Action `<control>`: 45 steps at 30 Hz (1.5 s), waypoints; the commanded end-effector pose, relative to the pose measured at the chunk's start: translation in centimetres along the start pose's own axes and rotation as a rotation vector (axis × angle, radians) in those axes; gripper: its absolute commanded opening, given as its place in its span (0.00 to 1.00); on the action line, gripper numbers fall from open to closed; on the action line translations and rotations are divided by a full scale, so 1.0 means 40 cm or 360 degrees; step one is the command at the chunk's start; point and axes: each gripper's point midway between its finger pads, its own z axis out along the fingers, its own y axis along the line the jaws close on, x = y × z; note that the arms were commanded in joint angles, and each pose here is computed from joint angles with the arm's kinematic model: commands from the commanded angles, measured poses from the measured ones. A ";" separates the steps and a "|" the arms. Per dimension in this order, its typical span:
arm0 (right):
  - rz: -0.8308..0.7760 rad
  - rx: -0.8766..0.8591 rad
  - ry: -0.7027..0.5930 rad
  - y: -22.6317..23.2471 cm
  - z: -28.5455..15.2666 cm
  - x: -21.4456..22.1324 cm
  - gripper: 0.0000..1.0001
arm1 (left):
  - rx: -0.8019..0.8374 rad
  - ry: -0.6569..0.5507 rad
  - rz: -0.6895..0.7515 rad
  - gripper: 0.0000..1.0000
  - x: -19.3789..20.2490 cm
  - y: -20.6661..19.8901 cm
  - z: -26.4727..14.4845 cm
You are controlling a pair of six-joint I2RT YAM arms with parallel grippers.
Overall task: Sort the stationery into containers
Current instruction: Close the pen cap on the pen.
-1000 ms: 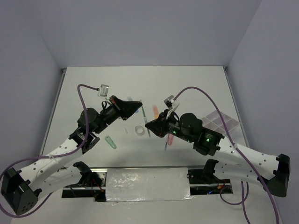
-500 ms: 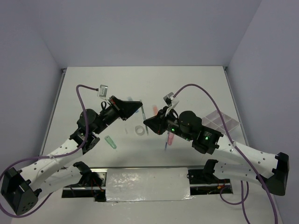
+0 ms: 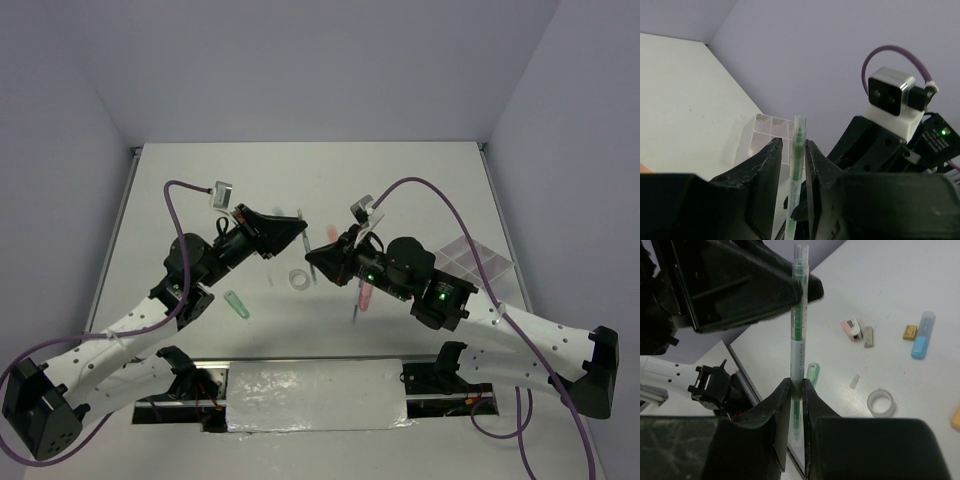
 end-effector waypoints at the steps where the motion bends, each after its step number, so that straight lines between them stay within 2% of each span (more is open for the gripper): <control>1: -0.0077 -0.0208 -0.0299 0.087 -0.008 -0.148 0.00 | 0.0124 0.0061 0.0067 0.38 0.004 -0.044 0.002; 2: -0.0075 -0.0186 -0.0277 0.083 -0.002 -0.141 0.00 | 0.0122 0.0062 0.0074 0.40 0.002 -0.046 0.002; 4: -0.0076 -0.0173 -0.0271 0.079 -0.001 -0.137 0.00 | 0.0116 0.0064 0.0094 0.33 0.000 -0.047 0.000; 10: -0.0089 -0.0203 -0.0257 0.085 -0.002 -0.128 0.00 | 0.0155 0.0056 0.0127 0.33 -0.008 -0.063 -0.003; 11: -0.0097 -0.0201 -0.0255 0.084 0.000 -0.127 0.00 | 0.0174 0.0065 0.0134 0.30 -0.005 -0.066 -0.003; 12: -0.0097 -0.0197 -0.0251 0.083 0.002 -0.126 0.00 | 0.0198 0.0065 0.0142 0.22 -0.007 -0.075 -0.002; 15: -0.0093 -0.0181 -0.0281 0.079 0.002 -0.136 0.00 | 0.0251 0.0105 0.0159 0.14 0.004 -0.085 0.002; 16: -0.0100 -0.0182 -0.0286 0.081 0.003 -0.140 0.00 | 0.0287 0.0141 0.0166 0.10 0.015 -0.091 0.004; 17: -0.0106 -0.0191 -0.0283 0.084 0.004 -0.140 0.00 | 0.0309 0.0154 0.0171 0.01 0.019 -0.095 0.004; 18: -0.0111 -0.0202 -0.0281 0.087 0.005 -0.140 0.01 | 0.0331 0.0159 0.0178 0.00 0.020 -0.101 0.005; 21: -0.0145 -0.0272 -0.0272 0.106 0.005 -0.139 0.11 | 0.0403 0.0197 0.0202 0.00 0.032 -0.115 0.003; 23: -0.0169 -0.0345 -0.0263 0.122 0.003 -0.135 0.26 | 0.0513 0.0197 0.0235 0.00 0.033 -0.143 -0.009; 25: -0.0172 -0.0418 -0.0235 0.139 0.005 -0.127 0.35 | 0.0612 0.0190 0.0264 0.00 0.032 -0.172 -0.024; 30: -0.0171 -0.0447 -0.0234 0.146 0.005 -0.126 0.42 | 0.0733 0.0165 0.0301 0.00 0.021 -0.212 -0.048; 31: -0.0173 -0.0440 -0.0242 0.144 0.006 -0.129 0.42 | 0.0739 0.0151 0.0309 0.00 0.018 -0.215 -0.054; 33: -0.0177 -0.0441 -0.0240 0.144 0.005 -0.128 0.29 | 0.0738 0.0120 0.0323 0.00 0.008 -0.221 -0.062; 34: -0.0183 -0.0445 -0.0239 0.144 0.003 -0.126 0.08 | 0.0731 0.0109 0.0339 0.00 0.008 -0.218 -0.064; 35: -0.0188 -0.0448 -0.0241 0.144 0.002 -0.125 0.00 | 0.0712 0.0102 0.0344 0.00 0.006 -0.214 -0.065; 41: -0.0211 -0.0461 -0.0256 0.143 -0.005 -0.120 0.00 | 0.0633 0.0055 0.0426 0.00 -0.020 -0.209 -0.067; 43: -0.0218 -0.0449 -0.0246 0.139 -0.003 -0.120 0.00 | 0.0594 0.0072 0.0438 0.22 -0.020 -0.200 -0.058; 45: -0.0237 -0.0427 -0.0231 0.135 0.003 -0.120 0.00 | 0.0514 0.0075 0.0435 0.53 -0.027 -0.185 -0.049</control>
